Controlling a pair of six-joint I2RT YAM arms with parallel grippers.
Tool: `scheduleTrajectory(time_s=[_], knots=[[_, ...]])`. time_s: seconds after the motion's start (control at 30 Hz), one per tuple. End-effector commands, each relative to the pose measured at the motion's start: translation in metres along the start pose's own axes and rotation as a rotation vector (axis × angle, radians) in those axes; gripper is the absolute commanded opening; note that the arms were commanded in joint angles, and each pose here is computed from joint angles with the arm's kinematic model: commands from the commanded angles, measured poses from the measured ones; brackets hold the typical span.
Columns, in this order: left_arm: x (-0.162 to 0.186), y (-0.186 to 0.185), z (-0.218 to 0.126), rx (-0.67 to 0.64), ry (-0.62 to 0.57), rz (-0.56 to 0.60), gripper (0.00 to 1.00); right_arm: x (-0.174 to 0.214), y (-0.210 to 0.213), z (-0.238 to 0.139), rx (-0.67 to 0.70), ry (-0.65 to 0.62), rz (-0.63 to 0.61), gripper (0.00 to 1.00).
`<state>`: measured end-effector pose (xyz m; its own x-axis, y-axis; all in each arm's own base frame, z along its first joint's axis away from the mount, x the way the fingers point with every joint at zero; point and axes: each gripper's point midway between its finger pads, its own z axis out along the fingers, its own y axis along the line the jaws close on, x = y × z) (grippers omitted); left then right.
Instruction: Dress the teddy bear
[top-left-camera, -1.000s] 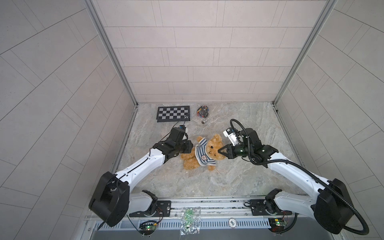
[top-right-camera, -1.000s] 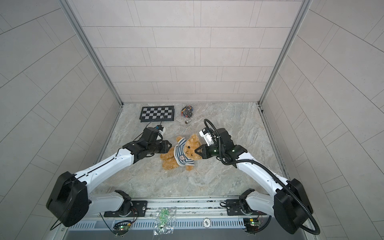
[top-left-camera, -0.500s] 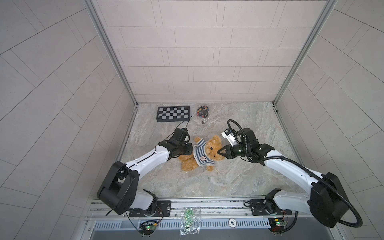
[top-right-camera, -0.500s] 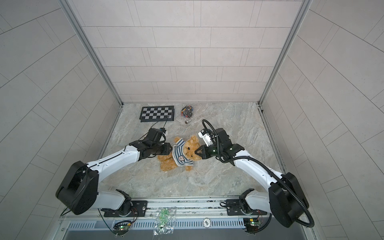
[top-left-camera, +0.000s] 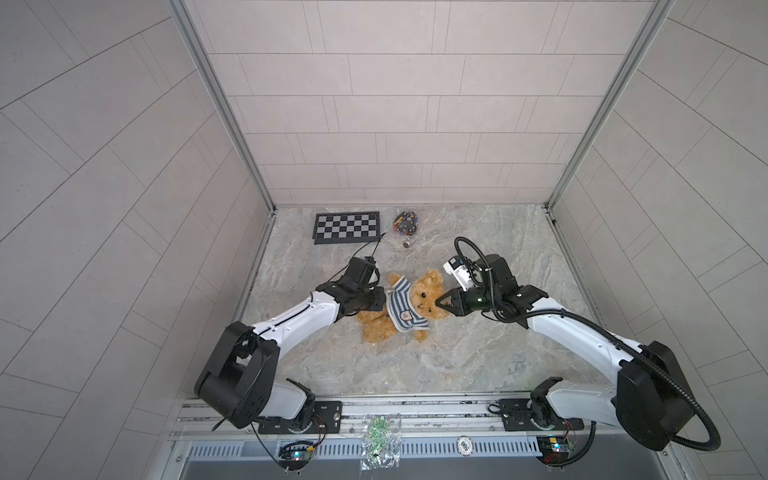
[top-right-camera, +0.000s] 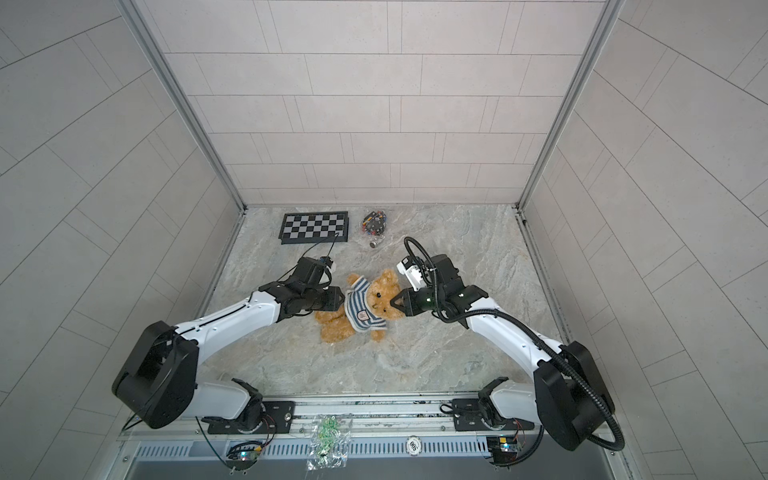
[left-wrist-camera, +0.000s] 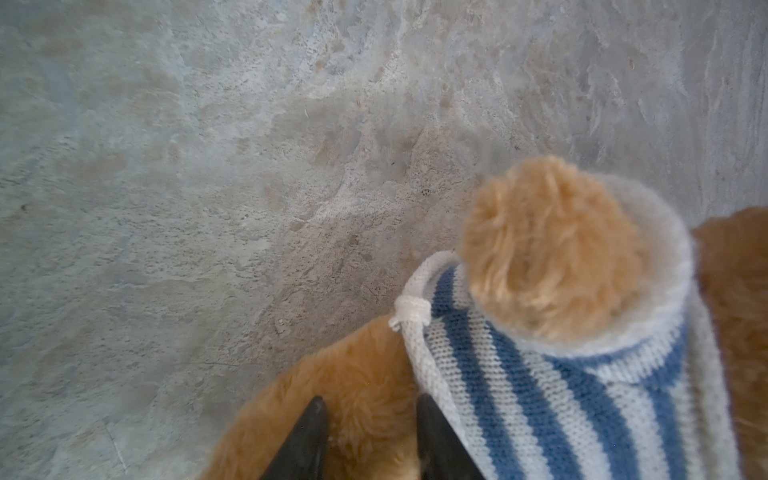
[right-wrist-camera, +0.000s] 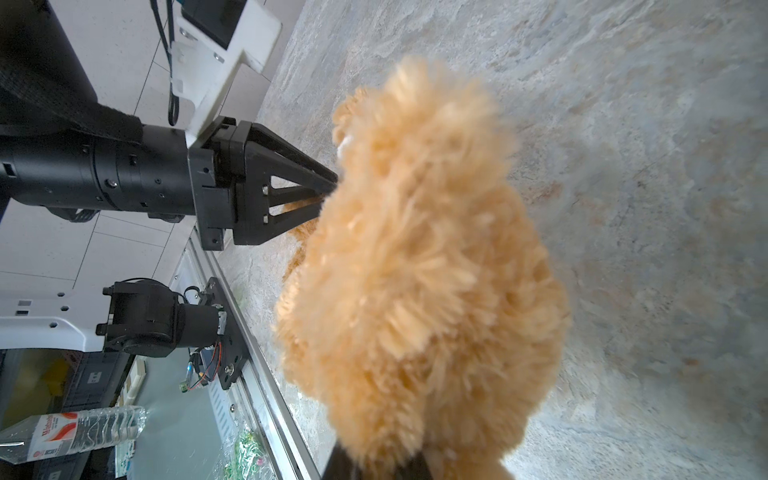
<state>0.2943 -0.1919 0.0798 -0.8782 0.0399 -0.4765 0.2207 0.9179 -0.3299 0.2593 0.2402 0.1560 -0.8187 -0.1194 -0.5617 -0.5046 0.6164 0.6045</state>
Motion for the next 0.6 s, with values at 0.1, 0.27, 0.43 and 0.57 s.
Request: scheduleTrajectory(time_s=[0.1, 0.27, 0.43, 0.57], knots=[[0.010, 0.003, 0.003, 0.005, 0.019, 0.006, 0.39, -0.007, -0.005, 0.000, 0.026, 0.000, -0.020, 0.15], [0.018, 0.006, 0.003, 0.004, 0.030, 0.001, 0.39, -0.011, -0.010, 0.000, 0.050, -0.011, -0.017, 0.16], [0.029, 0.009, 0.002, 0.007, 0.036, -0.015, 0.39, -0.019, -0.010, 0.002, 0.049, -0.015, -0.024, 0.14], [0.032, 0.009, -0.003, 0.017, 0.026, -0.023, 0.39, -0.022, -0.011, 0.004, 0.049, -0.012, -0.021, 0.06]])
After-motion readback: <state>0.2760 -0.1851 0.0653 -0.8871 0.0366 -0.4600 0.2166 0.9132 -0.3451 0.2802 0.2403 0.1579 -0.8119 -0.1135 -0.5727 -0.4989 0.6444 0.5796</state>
